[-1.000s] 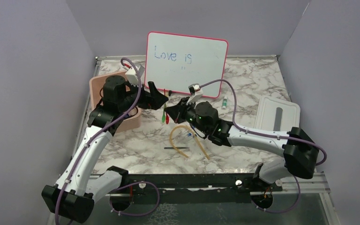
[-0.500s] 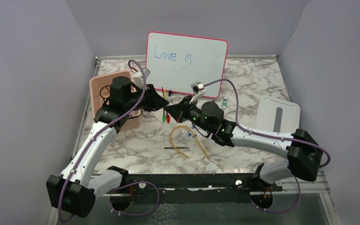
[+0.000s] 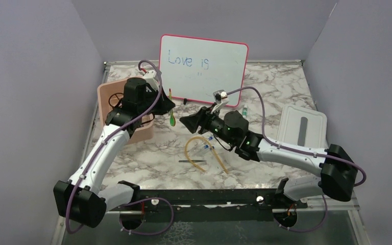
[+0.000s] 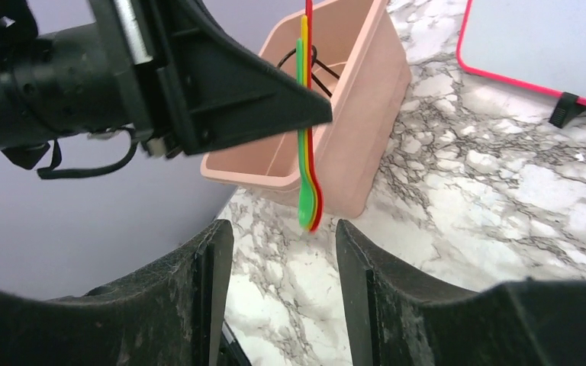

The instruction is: Organize the chemistry lab equipment

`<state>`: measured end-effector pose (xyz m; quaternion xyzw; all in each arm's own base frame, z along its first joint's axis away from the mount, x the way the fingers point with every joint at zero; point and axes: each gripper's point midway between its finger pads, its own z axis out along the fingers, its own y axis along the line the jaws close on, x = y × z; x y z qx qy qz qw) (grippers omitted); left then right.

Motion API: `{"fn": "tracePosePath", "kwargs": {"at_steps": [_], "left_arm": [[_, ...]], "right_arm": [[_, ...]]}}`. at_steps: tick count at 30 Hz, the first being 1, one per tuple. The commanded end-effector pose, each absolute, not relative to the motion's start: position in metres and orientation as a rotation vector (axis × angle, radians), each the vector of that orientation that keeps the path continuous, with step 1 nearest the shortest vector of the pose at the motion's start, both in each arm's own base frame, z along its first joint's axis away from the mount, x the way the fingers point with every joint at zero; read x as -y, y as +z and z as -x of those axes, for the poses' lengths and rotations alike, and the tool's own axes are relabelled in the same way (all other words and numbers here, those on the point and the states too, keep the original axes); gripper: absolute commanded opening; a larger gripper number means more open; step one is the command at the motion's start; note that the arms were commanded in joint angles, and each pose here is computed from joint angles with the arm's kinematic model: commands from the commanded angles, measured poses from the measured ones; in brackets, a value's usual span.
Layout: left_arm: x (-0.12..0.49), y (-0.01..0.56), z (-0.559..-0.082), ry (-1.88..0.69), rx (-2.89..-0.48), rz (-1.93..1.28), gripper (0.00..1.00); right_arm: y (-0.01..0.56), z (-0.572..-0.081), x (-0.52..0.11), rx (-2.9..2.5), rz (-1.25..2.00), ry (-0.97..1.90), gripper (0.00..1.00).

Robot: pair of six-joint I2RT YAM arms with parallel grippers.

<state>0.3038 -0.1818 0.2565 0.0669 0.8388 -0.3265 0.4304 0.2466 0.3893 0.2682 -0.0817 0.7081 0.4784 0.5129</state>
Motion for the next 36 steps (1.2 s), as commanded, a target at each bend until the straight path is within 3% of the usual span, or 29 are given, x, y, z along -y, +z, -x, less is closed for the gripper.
{"fn": "tracePosePath", "kwargs": {"at_steps": [1,5,8,13,21,30,36], "left_arm": [[0.125,0.246,-0.337,-0.387,-2.145,-0.025,0.0],[0.071,0.24,-0.354,-0.064,-2.171,0.116,0.0],[0.043,0.237,-0.368,0.038,-2.185,0.191,0.0],[0.014,0.217,-0.39,0.044,-2.245,0.282,0.0],[0.019,0.169,-0.407,-0.088,-2.387,0.261,0.0],[0.03,0.12,-0.403,-0.152,-2.522,0.274,0.13],[0.028,0.135,-0.405,-0.141,-2.487,0.28,0.24]], "right_arm": [[0.265,-0.247,-0.365,-1.735,0.147,1.07,0.57],[0.252,-0.24,-0.351,-1.776,0.137,1.048,0.57],[0.24,-0.234,-0.343,-1.797,0.126,1.05,0.57],[0.223,-0.226,-0.335,-1.837,0.125,1.046,0.57],[0.21,-0.224,-0.329,-1.874,0.123,1.019,0.57],[0.198,-0.231,-0.317,-1.913,0.064,0.928,0.57],[0.191,-0.233,-0.315,-1.941,0.048,0.899,0.57]]}}
